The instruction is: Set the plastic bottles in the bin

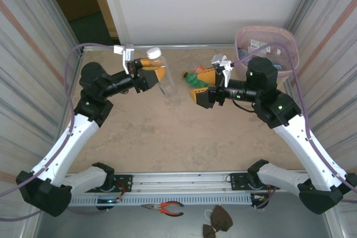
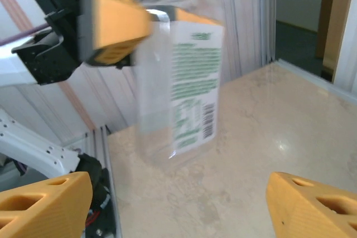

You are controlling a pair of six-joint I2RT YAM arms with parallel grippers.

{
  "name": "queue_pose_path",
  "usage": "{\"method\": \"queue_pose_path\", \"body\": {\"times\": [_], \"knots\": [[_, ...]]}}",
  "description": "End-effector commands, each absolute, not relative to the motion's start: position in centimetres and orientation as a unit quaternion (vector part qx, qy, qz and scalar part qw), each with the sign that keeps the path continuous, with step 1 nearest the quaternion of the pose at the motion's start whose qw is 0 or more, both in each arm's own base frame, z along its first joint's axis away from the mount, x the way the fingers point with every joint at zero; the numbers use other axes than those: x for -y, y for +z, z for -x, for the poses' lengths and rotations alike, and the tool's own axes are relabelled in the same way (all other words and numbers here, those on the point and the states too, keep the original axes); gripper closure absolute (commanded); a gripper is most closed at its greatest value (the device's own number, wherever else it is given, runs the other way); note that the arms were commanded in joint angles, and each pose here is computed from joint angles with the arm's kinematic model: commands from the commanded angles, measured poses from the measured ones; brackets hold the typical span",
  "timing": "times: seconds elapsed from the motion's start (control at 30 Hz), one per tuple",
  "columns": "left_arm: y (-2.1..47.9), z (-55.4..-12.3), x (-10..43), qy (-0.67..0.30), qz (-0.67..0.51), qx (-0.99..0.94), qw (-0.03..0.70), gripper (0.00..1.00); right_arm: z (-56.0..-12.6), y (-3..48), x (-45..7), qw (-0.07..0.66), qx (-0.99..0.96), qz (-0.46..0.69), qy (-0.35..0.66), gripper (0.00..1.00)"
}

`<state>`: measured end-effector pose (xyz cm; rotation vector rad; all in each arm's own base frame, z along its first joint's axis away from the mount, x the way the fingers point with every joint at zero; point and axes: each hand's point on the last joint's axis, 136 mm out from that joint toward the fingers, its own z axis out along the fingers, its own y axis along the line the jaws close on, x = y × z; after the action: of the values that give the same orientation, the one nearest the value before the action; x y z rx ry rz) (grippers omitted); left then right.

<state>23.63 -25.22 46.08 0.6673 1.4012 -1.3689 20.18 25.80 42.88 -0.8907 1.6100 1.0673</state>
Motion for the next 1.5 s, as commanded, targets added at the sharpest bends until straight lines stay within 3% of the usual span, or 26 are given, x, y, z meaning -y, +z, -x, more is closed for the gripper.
{"method": "queue_pose_path", "body": {"times": [0.0, 0.27, 0.57, 1.0, 1.23, 1.37, 1.47], "knots": [[50.1, -17.5, 26.8, -0.564, -0.423, -0.465, 0.535, 0.56, -17.8, 46.2, -25.9, 0.511, -0.602, 0.386, 0.477, 0.14], [52.0, -11.7, 29.6, -0.578, -0.515, -0.38, 0.507, 0.58, -13.4, 49.3, -26.3, 0.512, -0.522, 0.434, 0.527, 0.02], [52.2, -12.6, 30.5, -0.568, -0.502, -0.395, 0.519, 0.61, -10.6, 48.4, -27.9, 0.481, -0.495, 0.481, 0.541, 0.02], [52.4, -13.1, 30.4, -0.559, -0.486, -0.402, 0.538, 0.61, -12.0, 47.3, -28.5, 0.494, -0.522, 0.469, 0.514, 0.32], [52.4, -13.4, 30.1, -0.55, -0.475, -0.408, 0.552, 0.51, -12.2, 47.6, -28.4, 0.5, -0.525, 0.462, 0.511, 0.44], [52.2, -13.9, 29.6, -0.532, -0.463, -0.421, 0.57, 0.32, -12.7, 47.9, -28.1, 0.511, -0.533, 0.453, 0.5, 0.45], [51.8, -14.5, 28.9, -0.509, -0.446, -0.441, 0.589, 0.24, -13.3, 48.2, -27.5, 0.53, -0.543, 0.442, 0.478, 0.45]]}}
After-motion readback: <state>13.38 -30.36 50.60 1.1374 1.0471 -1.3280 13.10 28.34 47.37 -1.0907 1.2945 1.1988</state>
